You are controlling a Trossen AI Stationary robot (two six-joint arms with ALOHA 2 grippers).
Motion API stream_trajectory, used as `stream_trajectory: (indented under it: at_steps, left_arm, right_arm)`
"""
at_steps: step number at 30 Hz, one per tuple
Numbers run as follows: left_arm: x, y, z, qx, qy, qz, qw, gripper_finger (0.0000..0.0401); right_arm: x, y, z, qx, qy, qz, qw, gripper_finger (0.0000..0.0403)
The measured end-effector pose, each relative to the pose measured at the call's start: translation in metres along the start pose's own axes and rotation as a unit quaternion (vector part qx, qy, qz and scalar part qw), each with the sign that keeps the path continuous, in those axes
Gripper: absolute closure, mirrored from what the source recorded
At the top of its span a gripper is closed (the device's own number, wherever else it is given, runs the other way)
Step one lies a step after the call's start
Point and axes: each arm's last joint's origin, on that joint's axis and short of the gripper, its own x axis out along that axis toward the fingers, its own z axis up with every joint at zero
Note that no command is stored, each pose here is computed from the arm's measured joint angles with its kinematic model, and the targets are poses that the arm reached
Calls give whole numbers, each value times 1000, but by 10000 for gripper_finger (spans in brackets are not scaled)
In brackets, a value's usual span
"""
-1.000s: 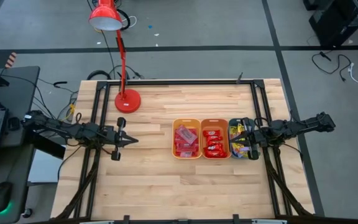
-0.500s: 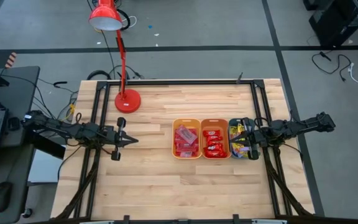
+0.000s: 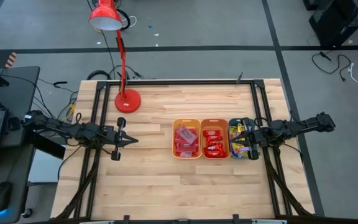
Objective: Sort candy
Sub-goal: Return to Home Position
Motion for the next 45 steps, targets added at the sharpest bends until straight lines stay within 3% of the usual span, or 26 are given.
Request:
stream_trajectory:
  at_steps: [45]
  left_arm:
    - [0, 0, 0, 0, 0, 0, 1000, 393]
  right_arm:
    - [0, 0, 0, 0, 0, 0, 1000, 401]
